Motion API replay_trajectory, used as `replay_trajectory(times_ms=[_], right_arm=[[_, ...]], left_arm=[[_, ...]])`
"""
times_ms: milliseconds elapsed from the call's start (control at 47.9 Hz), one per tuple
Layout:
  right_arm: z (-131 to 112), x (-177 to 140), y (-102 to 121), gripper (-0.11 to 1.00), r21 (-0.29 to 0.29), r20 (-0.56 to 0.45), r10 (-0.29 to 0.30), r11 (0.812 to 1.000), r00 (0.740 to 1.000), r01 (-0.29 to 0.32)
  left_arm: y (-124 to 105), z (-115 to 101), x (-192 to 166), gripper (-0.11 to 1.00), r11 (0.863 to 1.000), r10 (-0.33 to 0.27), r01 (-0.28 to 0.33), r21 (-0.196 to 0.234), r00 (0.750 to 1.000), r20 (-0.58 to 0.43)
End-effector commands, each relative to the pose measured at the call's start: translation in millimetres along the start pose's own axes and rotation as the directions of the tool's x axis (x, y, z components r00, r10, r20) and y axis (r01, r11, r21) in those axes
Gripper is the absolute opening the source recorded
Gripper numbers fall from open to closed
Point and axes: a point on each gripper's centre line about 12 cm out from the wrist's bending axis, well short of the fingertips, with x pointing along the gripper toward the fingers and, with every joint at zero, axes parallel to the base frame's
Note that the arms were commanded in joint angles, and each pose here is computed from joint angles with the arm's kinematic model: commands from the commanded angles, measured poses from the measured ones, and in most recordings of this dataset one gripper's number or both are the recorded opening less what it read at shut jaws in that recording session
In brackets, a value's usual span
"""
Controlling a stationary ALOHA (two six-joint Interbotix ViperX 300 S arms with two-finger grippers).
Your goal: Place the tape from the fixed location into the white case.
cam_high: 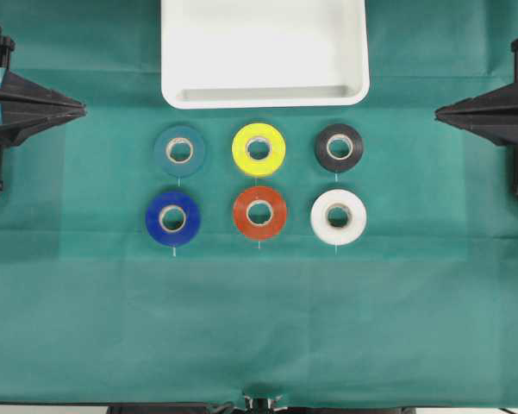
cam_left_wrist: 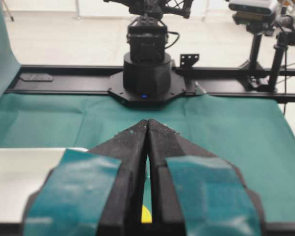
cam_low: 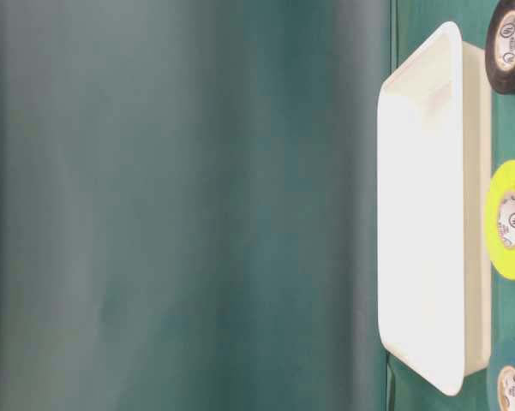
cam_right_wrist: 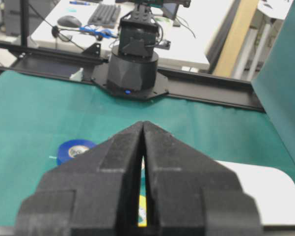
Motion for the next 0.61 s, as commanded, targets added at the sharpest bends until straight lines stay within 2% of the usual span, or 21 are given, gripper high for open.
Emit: replay_trajectory(times_ms=[0, 167, 585], right_arm=[[14.9, 4.1, -1.5, 0.0, 0.007, 0.034, -0.008, 1.0, 0.999, 0.007], [13.3, 6.0, -1.5, 0.0, 0.007, -0.023, -0.007, 1.0, 1.0, 0.007], [15.4, 5.9, -1.4, 0.0, 0.003, -0.023, -0.007, 1.0, 1.0, 0.007]], left_arm=[[-0.7, 2.6, 2.7, 0.02, 1.0, -0.003, 0.002, -0.006, 1.0, -0.008], [-1.6, 1.6, 3.8, 0.02, 1.0, -0.007, 0.007, -0.011, 1.0, -0.015], [-2.2, -0.4, 3.8, 0.02, 1.0, -0.01, 0.01, -0.013, 0.999, -0.035]])
